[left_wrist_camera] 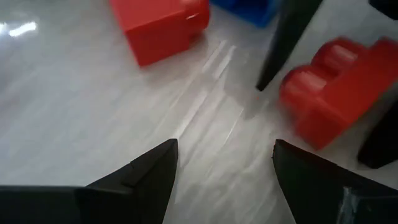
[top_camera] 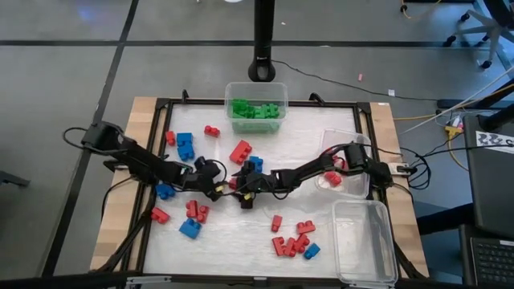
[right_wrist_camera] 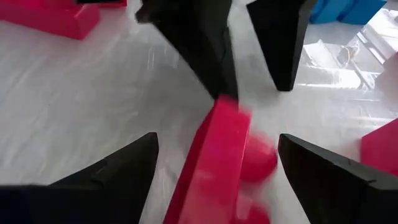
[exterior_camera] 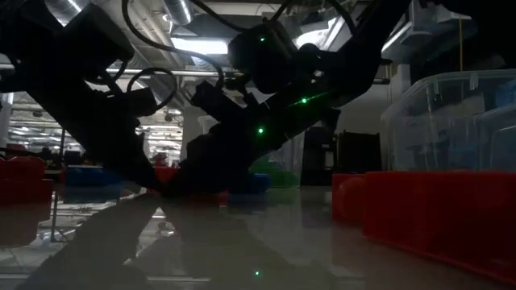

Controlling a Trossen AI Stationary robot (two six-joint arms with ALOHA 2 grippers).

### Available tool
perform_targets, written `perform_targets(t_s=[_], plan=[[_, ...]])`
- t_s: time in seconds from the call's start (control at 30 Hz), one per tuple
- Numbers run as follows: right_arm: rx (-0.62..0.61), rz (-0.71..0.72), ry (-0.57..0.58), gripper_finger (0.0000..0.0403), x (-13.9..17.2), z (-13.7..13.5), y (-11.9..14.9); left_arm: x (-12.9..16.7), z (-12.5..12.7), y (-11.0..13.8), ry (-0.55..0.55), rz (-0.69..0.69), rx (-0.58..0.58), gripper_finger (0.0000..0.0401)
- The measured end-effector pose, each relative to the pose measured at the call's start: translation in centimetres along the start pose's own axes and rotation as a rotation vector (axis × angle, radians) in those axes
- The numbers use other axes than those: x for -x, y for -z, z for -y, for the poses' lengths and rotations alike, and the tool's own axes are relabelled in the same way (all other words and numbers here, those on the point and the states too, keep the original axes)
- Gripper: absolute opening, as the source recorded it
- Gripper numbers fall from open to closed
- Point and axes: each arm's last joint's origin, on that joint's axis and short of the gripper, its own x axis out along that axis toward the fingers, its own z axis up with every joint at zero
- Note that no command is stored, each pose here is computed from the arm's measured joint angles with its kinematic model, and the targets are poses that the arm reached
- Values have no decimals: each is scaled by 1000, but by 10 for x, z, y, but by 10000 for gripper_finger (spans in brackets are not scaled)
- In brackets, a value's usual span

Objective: Sort blocks
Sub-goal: Put the red game piece into the middle right transparent bin

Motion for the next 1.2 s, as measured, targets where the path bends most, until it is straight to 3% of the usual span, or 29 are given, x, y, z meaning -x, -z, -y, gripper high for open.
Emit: perform_targets(t_s=[0.13, 0.4, 0.6, 0.77, 1.0, 1.2], plan=[[3, -9, -4, 300, 0, 0, 1, -7, 6, 0, 36, 14, -30, 251], [43, -70, -14, 172, 1, -2, 5, -5, 6, -1, 43, -3, -40, 251], [103, -77, -14, 171, 5, -1, 2, -4, 6, -2, 45, -4, -36, 251], [181, -134, -28, 177, 26, -1, -13, -4, 6, -2, 53, -7, -36, 251], [307, -210, 25, 170, 84, -3, -54, -2, 6, -3, 74, -9, -30, 251], [363, -342, 191, 176, 149, 7, -76, -2, 7, -4, 77, -5, -27, 251]])
